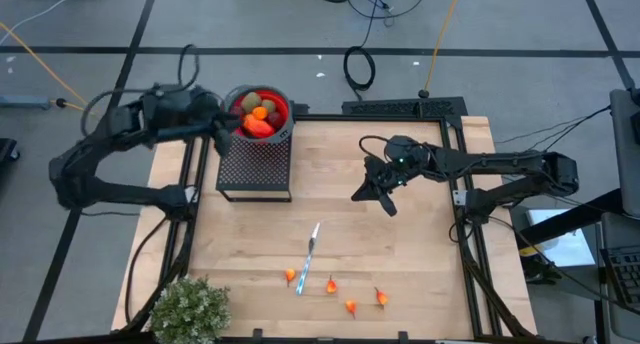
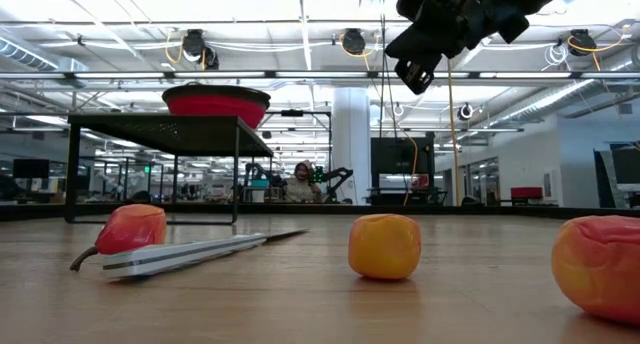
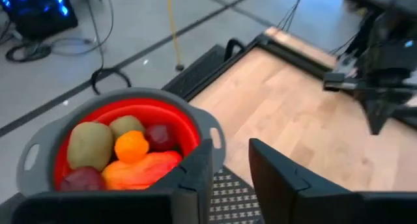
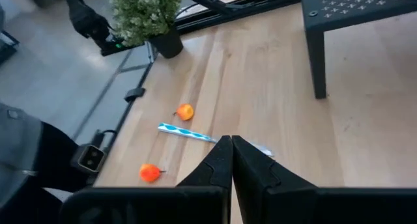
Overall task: Pick & Place Fruit
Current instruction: Put the orange pear into the red strainer bowl on the shelf
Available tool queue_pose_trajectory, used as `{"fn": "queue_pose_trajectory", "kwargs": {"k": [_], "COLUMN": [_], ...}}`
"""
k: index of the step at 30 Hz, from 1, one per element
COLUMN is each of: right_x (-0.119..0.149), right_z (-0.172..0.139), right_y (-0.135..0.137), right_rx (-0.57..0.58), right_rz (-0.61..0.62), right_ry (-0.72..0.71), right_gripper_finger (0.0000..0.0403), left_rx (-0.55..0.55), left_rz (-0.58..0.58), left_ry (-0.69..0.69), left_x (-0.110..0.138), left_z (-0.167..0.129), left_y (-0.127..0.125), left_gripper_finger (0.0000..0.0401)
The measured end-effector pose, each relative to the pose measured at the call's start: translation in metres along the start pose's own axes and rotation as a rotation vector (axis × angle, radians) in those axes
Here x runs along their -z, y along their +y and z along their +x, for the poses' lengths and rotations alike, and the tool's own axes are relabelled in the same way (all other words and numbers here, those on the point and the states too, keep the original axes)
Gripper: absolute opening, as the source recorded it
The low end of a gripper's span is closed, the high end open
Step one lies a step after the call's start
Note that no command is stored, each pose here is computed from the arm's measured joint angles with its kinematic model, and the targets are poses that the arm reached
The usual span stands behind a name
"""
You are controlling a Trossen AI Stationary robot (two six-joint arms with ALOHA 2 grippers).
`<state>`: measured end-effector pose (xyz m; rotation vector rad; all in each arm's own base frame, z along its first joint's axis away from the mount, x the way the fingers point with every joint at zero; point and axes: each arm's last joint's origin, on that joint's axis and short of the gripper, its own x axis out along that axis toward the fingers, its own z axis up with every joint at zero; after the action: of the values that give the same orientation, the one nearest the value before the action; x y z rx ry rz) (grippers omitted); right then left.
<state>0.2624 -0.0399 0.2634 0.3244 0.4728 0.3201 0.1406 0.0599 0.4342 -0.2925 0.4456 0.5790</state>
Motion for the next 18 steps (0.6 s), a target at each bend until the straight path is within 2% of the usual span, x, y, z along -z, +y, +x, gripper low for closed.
{"fn": "queue_pose_trajectory", "kwargs": {"k": [5,9,18], "right_x": [-0.002,-0.004,0.000], "right_z": [-0.003,-0.008,-0.018], "right_y": [0.011,0.023,0.046], "right_rx": [0.020,0.019,0.102], "right_rz": [-0.049,-0.081,-0.108], "right_ry": [-0.012,-0.037,-0.024], "right_gripper_finger": [0.0000,0.0000,0.0000], "left_rx": [0.095,0.162,0.275], "left_rz": [-0.019,-0.006,0.024], "left_ry": [-0.068,-0.099,-0.189], "left_x": [0.025,0.046,0.083], "left_z": [-0.011,-0.010,-0.005], "left_y": [-0.004,-0.007,-0.013], "left_gripper_finger": [0.0075,0.0059,0.0015]}}
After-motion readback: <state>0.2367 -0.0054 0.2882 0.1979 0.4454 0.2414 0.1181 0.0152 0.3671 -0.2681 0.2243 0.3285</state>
